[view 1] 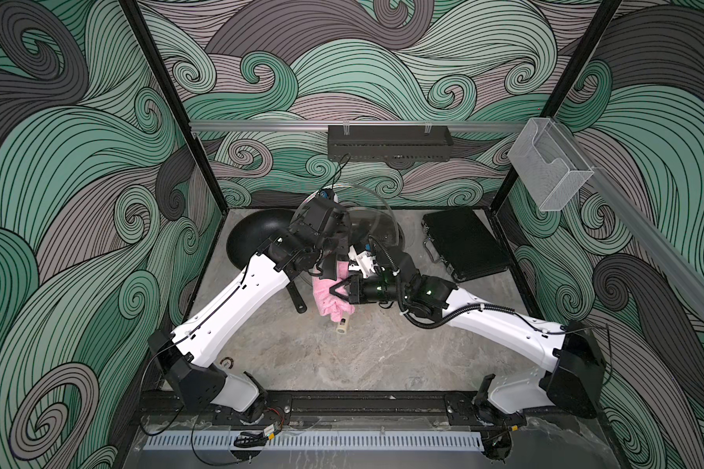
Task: Wipe the pot lid with a cloth
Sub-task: Wipe the pot lid.
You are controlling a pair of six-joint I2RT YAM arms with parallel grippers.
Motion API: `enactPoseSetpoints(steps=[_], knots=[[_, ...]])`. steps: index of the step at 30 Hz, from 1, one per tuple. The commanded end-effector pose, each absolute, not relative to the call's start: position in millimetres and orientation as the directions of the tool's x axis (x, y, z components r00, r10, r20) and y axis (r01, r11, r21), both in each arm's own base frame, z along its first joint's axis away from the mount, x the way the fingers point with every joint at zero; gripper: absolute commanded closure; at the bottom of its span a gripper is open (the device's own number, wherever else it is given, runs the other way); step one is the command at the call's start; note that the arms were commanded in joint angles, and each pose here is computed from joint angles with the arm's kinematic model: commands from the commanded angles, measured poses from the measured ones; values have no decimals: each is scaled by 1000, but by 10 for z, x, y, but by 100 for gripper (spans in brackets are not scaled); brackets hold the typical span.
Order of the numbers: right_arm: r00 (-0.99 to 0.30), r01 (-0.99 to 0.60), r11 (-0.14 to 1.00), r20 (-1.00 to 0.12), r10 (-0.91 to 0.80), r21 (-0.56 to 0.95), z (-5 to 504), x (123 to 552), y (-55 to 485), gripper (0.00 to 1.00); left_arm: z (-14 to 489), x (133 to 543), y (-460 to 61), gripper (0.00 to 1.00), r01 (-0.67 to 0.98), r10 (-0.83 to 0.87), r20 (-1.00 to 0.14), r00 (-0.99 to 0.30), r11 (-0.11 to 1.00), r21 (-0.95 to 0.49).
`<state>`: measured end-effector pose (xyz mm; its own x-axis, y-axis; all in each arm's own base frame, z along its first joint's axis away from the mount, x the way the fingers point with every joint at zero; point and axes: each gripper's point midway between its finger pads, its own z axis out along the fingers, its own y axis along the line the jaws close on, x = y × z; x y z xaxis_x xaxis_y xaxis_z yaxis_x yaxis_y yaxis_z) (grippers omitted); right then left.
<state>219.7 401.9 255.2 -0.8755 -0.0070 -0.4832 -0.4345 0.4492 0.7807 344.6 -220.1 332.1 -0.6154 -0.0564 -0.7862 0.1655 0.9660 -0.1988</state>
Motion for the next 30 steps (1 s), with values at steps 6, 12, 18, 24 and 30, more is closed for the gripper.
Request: enactPoseSetpoints(steps=[6,12,18,24,30], knots=[[-847,-383,539,-518,118,750,2541,2421,3821,100,4080,3463,-2139,100,190,-226,-866,-447,922,-338],[-845,-344,591,-516,144,729,2644,2513,3329,100,4019,3326,-2109,100,261,-110,-879,-464,931,-254],[-854,-310,653,-504,129,691,2789,2674,2799,100,3830,3113,-2239,100,421,74,-861,-504,891,-170],[-885,-325,648,-462,47,689,2920,2841,2631,100,3692,2788,-2322,100,612,286,-843,-455,788,-64],[-915,-345,593,-402,-39,728,2966,2964,2774,100,3658,2507,-2318,100,742,435,-841,-322,667,61]])
